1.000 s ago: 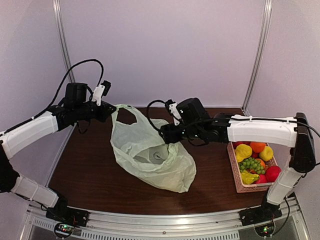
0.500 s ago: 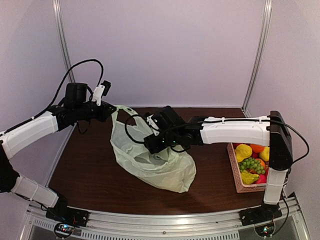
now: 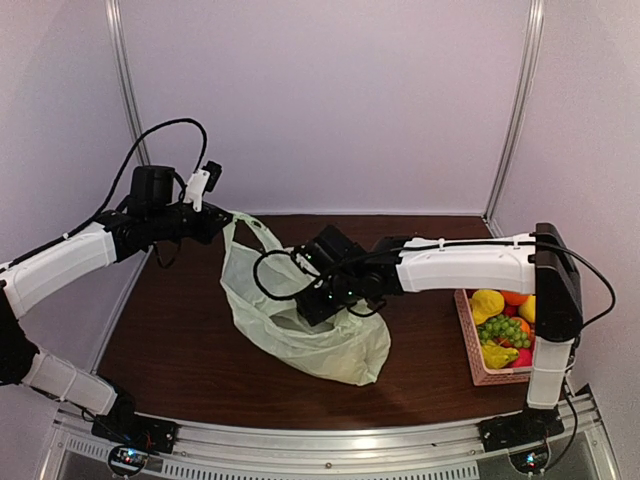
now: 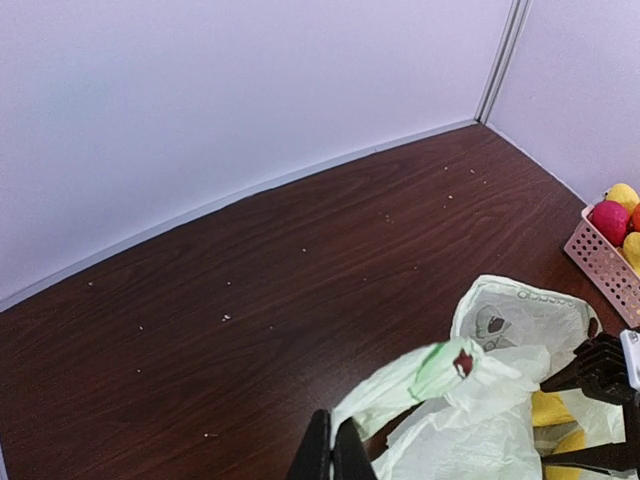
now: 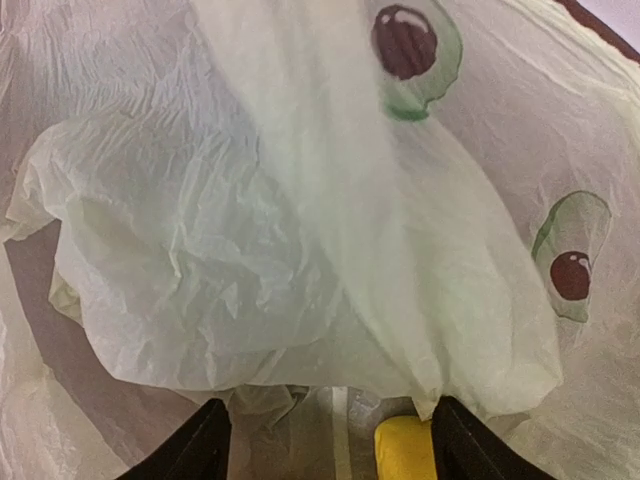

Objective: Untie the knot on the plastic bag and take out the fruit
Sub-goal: Reach into the gripper in the takeout bag.

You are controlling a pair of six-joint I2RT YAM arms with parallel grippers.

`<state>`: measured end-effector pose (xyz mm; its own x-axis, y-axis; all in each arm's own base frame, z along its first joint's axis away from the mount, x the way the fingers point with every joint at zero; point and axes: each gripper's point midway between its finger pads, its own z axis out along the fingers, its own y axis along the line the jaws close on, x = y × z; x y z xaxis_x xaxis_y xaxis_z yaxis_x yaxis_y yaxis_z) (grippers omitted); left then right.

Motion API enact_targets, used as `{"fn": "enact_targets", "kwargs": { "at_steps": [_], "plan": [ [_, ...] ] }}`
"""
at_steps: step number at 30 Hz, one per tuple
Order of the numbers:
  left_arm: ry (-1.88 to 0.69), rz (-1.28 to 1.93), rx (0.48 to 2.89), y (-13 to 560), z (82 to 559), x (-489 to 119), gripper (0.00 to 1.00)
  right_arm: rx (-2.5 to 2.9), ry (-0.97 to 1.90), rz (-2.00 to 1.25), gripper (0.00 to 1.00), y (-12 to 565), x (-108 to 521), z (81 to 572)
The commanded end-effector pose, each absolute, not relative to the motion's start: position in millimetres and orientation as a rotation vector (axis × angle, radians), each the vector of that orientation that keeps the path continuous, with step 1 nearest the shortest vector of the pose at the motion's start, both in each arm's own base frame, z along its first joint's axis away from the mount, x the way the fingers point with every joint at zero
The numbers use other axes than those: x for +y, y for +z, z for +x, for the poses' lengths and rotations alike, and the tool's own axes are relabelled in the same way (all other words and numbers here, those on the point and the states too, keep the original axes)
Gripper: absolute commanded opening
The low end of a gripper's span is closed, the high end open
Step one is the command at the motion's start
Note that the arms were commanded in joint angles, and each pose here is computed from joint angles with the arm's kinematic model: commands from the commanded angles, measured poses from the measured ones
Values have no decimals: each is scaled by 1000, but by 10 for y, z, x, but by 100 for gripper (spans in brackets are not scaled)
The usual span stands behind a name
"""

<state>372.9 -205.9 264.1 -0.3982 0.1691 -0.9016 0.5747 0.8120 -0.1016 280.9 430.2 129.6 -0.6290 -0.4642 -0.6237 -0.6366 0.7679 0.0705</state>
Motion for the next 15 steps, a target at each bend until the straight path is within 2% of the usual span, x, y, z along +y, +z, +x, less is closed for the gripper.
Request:
{"fn": "enact_targets", "kwargs": {
  "at_steps": [1, 10, 15],
  "plan": [
    [-500, 548, 1922, 2777, 3762, -2079, 0, 2376, 393, -847, 73, 1393, 4236, 2579],
    [-509, 550, 1917, 2798, 3751, -2088, 0, 2419, 402, -929, 76, 1224, 4304, 2349],
    [-505, 547, 1916, 2803, 3752, -2081, 0, 2430, 295, -968, 77, 1139, 4384, 2467]
  ]
}}
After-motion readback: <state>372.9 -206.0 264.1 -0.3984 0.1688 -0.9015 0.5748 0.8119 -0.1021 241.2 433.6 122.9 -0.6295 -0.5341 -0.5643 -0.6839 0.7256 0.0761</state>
